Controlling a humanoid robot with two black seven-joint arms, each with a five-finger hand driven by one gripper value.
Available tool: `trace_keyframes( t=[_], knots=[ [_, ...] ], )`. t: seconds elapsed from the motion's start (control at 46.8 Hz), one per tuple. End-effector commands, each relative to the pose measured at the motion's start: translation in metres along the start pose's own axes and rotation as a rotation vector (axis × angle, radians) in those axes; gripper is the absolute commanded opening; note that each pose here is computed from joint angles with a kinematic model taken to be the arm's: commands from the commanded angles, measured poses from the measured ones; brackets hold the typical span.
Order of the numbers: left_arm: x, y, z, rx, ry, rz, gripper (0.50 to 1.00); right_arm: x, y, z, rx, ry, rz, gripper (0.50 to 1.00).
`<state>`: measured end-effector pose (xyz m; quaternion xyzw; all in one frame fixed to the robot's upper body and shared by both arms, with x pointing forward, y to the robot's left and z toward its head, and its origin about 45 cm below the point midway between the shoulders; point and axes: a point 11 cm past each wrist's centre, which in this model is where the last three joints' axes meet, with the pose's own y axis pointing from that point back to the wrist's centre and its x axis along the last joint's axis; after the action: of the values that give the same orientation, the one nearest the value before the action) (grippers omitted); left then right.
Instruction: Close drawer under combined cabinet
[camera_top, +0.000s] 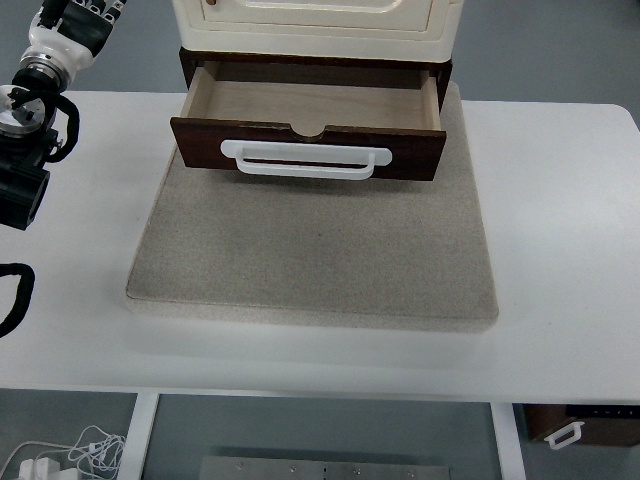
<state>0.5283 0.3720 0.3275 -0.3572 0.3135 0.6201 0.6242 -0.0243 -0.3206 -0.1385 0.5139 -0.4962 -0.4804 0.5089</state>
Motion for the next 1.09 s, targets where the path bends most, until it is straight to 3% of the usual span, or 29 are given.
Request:
trace_keyframes(
  t=[0.0,0.427,0.598,0.876,1.068],
  knots=[
    [-0.005,-0.001,0.007,-0.012,-0.007,-0.020,1.000,0.000,0.000,0.000,0.000,0.000,0.001,0.952],
    [-0.067,-0.006,0.084,-0.123,-0.155,-0.192,1.000,0.000,0.000,0.000,0.000,0.000,-0.001,0.952],
    [-0.103,-0.008,0.095,-0.148,-0.243,-0.290,1.000,0.000,0.000,0.000,0.000,0.000,-0.001,0.952],
    [-0.178,0.014,0.120,-0.190,-0.360,-0.543,1.000,0.000,0.000,0.000,0.000,0.000,-0.001,0.952],
    [-0.223,0.034,0.112,-0.171,-0.456,-0.689,1.000,0.000,0.000,0.000,0.000,0.000,-0.001,0.952]
  ],
)
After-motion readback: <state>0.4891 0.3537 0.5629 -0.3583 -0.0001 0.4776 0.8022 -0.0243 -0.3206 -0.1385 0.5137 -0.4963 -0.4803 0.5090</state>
